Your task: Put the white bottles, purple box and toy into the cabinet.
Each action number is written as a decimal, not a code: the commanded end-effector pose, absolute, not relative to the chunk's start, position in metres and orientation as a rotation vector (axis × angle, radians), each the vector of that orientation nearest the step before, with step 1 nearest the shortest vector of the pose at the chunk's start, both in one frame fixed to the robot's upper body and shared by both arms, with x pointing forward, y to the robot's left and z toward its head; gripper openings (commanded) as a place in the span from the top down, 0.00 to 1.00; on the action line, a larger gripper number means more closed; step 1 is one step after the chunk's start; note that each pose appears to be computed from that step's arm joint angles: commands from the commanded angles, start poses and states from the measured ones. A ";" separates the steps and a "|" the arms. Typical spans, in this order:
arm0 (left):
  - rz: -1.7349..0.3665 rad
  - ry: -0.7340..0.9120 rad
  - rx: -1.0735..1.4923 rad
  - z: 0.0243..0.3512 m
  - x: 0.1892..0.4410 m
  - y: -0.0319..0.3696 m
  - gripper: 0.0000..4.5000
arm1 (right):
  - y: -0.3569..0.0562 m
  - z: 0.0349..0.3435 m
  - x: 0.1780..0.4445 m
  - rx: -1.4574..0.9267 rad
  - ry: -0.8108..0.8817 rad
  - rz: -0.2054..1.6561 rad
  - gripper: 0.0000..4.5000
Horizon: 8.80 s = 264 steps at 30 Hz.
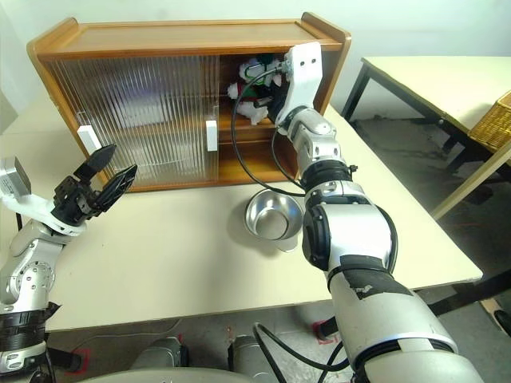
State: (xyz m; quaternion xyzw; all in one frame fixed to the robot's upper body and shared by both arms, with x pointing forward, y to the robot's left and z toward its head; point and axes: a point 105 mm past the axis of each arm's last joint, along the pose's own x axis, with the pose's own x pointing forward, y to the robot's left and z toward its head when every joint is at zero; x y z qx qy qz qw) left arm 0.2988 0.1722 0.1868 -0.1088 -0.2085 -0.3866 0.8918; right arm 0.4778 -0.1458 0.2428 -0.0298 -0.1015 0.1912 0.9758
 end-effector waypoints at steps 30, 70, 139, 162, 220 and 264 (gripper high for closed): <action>-0.841 -0.422 -0.234 0.182 0.296 0.165 0.00 | -0.227 0.185 0.349 0.298 0.066 0.640 0.01; -0.820 -0.410 -0.225 0.181 0.291 0.169 0.00 | -0.226 0.058 0.257 1.034 0.819 0.620 0.01; -0.802 -0.417 -0.182 0.187 0.290 0.174 0.00 | -0.177 0.090 0.407 1.454 0.437 0.385 1.00; -0.787 -0.411 -0.164 0.191 0.286 0.178 0.00 | -0.162 0.088 0.448 1.588 0.289 0.124 1.00; -0.816 -0.415 -0.176 0.189 0.294 0.173 0.00 | -0.010 0.178 0.377 0.052 -0.199 0.788 1.00; -0.823 -0.411 -0.202 0.182 0.294 0.169 0.00 | -0.164 0.172 0.410 -0.035 -0.163 -0.159 1.00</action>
